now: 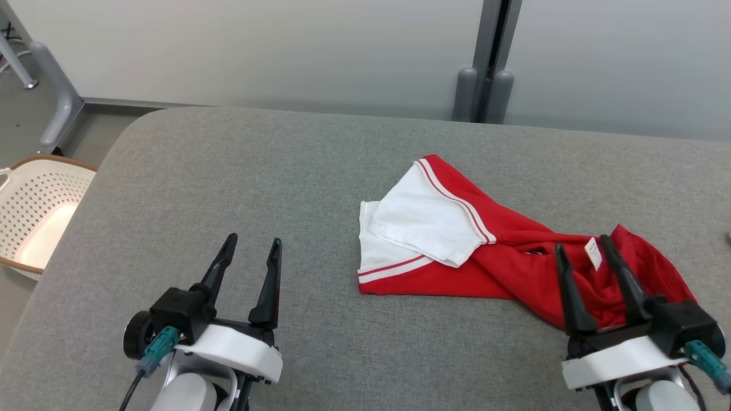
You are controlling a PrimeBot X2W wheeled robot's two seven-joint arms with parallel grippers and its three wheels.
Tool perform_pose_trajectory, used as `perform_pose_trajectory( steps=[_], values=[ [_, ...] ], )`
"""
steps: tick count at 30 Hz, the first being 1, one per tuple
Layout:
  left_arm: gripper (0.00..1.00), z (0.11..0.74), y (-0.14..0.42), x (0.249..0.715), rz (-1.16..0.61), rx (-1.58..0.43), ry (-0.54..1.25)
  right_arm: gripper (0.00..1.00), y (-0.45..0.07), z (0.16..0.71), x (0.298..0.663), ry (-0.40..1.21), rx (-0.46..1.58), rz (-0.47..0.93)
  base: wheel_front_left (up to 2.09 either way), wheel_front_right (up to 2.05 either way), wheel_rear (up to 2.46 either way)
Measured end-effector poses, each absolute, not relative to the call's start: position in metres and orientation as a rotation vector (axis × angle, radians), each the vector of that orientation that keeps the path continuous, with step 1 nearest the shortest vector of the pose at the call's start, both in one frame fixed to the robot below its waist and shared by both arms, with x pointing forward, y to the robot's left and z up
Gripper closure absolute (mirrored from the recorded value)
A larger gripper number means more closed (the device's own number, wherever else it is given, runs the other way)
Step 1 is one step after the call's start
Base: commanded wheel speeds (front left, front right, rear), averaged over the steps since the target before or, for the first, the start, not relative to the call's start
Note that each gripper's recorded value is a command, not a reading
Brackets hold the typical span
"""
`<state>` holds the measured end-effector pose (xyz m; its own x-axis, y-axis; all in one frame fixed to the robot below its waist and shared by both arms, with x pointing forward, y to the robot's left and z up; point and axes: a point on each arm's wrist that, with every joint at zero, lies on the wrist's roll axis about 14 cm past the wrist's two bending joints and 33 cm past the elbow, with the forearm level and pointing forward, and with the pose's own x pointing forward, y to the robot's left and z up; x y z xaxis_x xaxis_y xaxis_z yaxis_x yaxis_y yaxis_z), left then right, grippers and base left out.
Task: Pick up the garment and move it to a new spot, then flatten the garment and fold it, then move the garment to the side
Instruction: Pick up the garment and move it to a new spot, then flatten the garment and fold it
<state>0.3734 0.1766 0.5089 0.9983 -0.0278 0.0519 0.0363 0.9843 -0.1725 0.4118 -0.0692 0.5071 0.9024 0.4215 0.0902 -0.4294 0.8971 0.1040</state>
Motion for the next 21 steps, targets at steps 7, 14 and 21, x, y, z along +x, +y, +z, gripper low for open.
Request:
perform_pose_trajectory(
  steps=[7, 14, 21],
  values=[
    [0.00, 0.502, 0.178, 0.369, -0.017, -0.214, -0.044, 0.00, -0.040, 0.467, 0.404, 0.103, 0.119, 0.544, 0.00, 0.00, 0.00],
    [0.00, 0.496, 0.182, 0.376, 0.001, -0.236, -0.034, 0.00, -0.009, 0.441, 0.403, 0.266, 0.174, 0.653, 0.00, 0.00, 0.00],
    [0.00, 0.485, 0.194, 0.381, 0.041, -0.240, -0.004, 0.00, 0.009, 0.417, 0.419, 0.381, 0.187, 0.698, 0.00, 0.00, 0.00]
  ],
)
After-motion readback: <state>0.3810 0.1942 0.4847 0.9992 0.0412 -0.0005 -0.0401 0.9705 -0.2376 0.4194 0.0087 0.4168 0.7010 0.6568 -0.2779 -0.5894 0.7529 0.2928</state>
